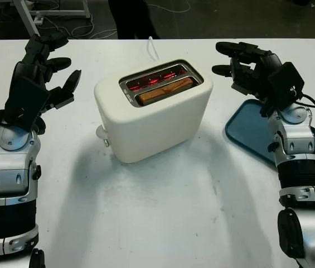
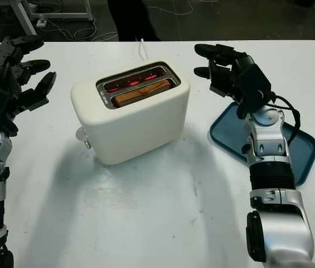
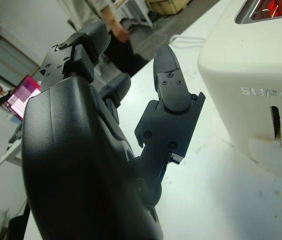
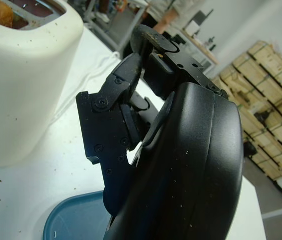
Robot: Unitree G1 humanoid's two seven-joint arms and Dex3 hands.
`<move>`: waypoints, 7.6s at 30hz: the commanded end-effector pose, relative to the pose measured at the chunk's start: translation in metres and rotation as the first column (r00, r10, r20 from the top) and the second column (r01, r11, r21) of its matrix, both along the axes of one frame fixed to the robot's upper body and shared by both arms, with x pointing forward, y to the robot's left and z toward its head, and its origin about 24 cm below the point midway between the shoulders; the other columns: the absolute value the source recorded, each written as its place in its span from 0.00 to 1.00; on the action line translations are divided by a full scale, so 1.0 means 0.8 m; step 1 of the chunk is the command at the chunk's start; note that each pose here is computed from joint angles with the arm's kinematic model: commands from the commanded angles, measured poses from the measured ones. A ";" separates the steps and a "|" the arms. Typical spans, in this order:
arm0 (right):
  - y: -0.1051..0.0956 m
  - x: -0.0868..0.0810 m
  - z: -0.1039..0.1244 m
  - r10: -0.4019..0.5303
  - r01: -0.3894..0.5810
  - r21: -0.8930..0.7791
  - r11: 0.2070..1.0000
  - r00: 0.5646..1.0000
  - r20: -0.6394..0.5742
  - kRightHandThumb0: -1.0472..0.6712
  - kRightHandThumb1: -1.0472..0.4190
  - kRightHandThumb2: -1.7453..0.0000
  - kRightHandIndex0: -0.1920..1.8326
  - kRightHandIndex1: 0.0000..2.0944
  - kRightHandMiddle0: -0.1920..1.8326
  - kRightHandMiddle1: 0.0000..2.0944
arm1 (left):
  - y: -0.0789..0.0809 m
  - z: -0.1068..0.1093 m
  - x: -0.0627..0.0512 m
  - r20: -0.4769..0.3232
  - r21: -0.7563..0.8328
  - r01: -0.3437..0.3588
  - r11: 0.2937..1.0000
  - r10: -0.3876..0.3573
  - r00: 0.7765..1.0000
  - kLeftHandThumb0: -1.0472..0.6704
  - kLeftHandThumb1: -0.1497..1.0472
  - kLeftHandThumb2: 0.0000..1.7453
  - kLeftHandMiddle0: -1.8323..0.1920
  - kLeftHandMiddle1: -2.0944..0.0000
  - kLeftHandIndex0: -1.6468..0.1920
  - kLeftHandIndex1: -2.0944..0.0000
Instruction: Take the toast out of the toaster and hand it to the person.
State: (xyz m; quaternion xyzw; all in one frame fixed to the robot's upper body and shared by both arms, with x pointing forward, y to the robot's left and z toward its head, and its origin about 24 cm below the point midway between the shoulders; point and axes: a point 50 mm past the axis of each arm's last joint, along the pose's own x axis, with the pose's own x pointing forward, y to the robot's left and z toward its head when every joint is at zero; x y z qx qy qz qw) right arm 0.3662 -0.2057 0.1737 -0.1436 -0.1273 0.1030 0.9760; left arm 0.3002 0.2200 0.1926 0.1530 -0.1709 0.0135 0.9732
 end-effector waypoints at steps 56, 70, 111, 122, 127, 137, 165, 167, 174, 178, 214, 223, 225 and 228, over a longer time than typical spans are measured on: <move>-0.001 0.001 0.007 0.000 0.000 -0.001 1.000 1.000 0.004 0.39 0.09 0.54 0.47 0.16 0.46 0.01 | 0.001 -0.001 -0.002 -0.002 0.004 -0.004 1.000 0.004 1.000 0.45 0.75 0.38 0.91 0.54 0.90 0.62; -0.001 -0.002 0.012 -0.032 0.032 0.014 0.999 0.999 0.032 0.53 0.11 0.98 0.39 0.16 0.42 0.00 | 0.000 -0.001 -0.001 -0.001 0.005 -0.004 1.000 0.004 1.000 0.44 0.74 0.38 0.91 0.53 0.90 0.61; 0.001 -0.003 0.011 -0.050 0.050 -0.010 0.999 0.998 0.024 0.51 0.09 0.88 0.39 0.13 0.40 0.00 | 0.003 -0.004 -0.002 0.001 0.001 0.000 1.000 0.000 1.000 0.46 0.75 0.40 0.91 0.54 0.90 0.62; 0.001 -0.003 0.011 -0.042 0.042 -0.004 0.999 0.999 0.030 0.54 0.09 0.90 0.39 0.13 0.40 0.00 | 0.002 -0.003 -0.003 -0.003 0.003 -0.003 1.000 0.003 1.000 0.46 0.74 0.40 0.91 0.54 0.90 0.62; 0.002 -0.003 0.011 -0.045 0.045 0.000 0.999 0.999 0.028 0.55 0.09 0.90 0.39 0.13 0.39 0.00 | 0.002 -0.003 -0.003 -0.006 -0.005 -0.003 1.000 0.003 1.000 0.46 0.75 0.40 0.91 0.54 0.90 0.62; 0.001 -0.003 0.011 -0.046 0.047 -0.018 0.999 0.998 0.030 0.53 0.09 0.90 0.40 0.14 0.40 0.00 | 0.002 -0.005 -0.002 -0.006 -0.004 -0.001 1.000 0.001 1.000 0.46 0.74 0.40 0.91 0.54 0.90 0.62; 0.003 -0.003 0.014 -0.040 0.040 -0.013 0.999 0.999 0.028 0.49 0.09 0.92 0.40 0.13 0.40 0.00 | 0.000 -0.002 -0.002 -0.007 -0.005 -0.001 1.000 0.001 1.000 0.45 0.74 0.40 0.91 0.54 0.90 0.62; 0.003 -0.003 0.013 -0.037 0.037 -0.009 0.999 0.999 0.033 0.52 0.09 0.91 0.40 0.14 0.40 0.00 | 0.000 -0.002 -0.002 -0.006 0.000 0.000 1.000 0.000 1.000 0.45 0.74 0.40 0.91 0.54 0.90 0.62; 0.001 -0.002 0.018 -0.020 0.022 -0.019 1.000 0.998 0.062 0.53 0.09 0.95 0.42 0.15 0.42 0.01 | 0.000 -0.003 -0.002 -0.002 0.005 -0.005 1.000 0.005 1.000 0.45 0.74 0.40 0.91 0.53 0.90 0.61; 0.004 -0.002 0.042 0.067 -0.063 -0.038 0.997 0.988 0.139 0.54 0.14 0.99 0.41 0.16 0.44 0.02 | 0.001 -0.003 -0.002 -0.003 -0.002 -0.002 1.000 0.002 1.000 0.45 0.74 0.40 0.91 0.53 0.90 0.61; 0.138 -0.025 0.149 0.560 -0.049 -0.885 0.462 0.791 0.248 0.12 0.35 1.00 0.41 0.35 0.54 0.03 | 0.000 -0.007 -0.005 0.007 -0.004 -0.014 1.000 0.014 1.000 0.47 0.74 0.41 0.91 0.53 0.90 0.61; 0.139 -0.023 0.135 0.570 -0.030 -0.891 0.453 0.778 0.264 0.15 0.30 0.99 0.37 0.38 0.53 0.02 | 0.000 -0.008 -0.005 0.008 -0.005 -0.011 1.000 0.011 1.000 0.47 0.73 0.41 0.91 0.53 0.90 0.62; 0.138 -0.022 0.133 0.572 -0.024 -0.894 0.448 0.776 0.266 0.16 0.30 0.99 0.37 0.39 0.53 0.02 | -0.001 -0.008 -0.005 0.009 -0.007 -0.011 1.000 0.011 1.000 0.47 0.73 0.41 0.91 0.53 0.90 0.61; 0.138 -0.021 0.129 0.576 -0.025 -0.890 0.456 0.770 0.274 0.22 0.30 1.00 0.38 0.40 0.54 0.03 | -0.001 -0.008 -0.005 0.005 -0.006 -0.013 1.000 0.013 1.000 0.47 0.73 0.41 0.91 0.53 0.90 0.61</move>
